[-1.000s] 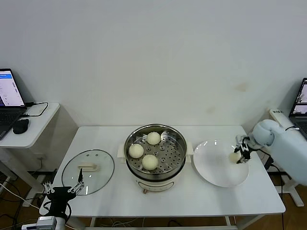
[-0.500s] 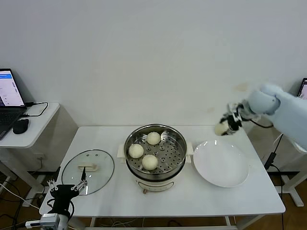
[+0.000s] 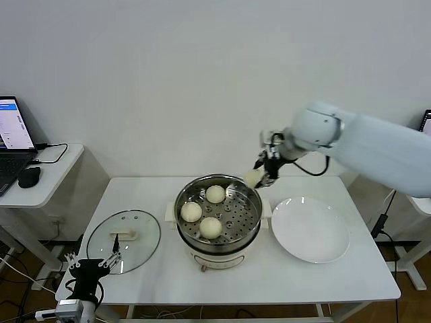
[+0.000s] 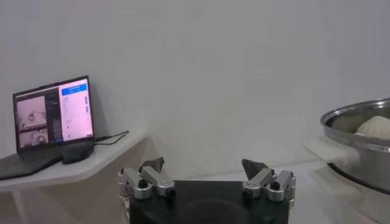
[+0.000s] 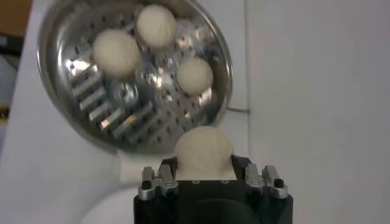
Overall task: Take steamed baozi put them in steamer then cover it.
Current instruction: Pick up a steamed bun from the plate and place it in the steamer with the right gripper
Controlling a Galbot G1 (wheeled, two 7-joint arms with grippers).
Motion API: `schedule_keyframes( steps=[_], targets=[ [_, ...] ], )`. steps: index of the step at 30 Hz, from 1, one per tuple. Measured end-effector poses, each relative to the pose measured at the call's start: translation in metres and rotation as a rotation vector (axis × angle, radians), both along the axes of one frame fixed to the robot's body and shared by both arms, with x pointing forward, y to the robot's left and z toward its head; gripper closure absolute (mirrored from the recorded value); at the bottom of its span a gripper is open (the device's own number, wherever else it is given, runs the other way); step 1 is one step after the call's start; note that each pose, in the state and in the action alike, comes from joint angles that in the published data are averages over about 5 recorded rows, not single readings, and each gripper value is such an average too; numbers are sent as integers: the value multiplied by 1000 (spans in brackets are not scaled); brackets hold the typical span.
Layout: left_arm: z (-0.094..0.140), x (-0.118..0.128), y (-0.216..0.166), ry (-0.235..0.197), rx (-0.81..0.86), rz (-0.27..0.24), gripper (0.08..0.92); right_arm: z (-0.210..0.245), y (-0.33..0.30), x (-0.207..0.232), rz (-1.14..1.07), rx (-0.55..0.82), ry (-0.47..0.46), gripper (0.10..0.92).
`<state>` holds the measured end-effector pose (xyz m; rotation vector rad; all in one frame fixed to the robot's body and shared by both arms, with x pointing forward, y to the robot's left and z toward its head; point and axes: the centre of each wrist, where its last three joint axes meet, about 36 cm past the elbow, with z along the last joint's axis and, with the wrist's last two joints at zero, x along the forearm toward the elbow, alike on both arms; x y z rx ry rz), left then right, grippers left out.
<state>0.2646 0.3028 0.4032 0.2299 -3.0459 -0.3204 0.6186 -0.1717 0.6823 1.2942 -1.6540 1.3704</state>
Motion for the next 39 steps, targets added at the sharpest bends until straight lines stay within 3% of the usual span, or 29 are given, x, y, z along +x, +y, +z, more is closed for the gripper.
schedule_keyframes(
  steps=[16,22,29,39],
  targets=[
    [-1,1,1,-2,-4,10,177,-77,51,8,-35,-51,84,445],
    [-3,2,1,1,-4,11,177,-94,56,9,-44,-57,100,364],
    [-4,2,2,3,-2,11,177,-91,55,7,-50,-43,97,210],
    [-6,5,0,1,-8,6,177,-60,28,-16,-59,38,28,199]
  ],
)
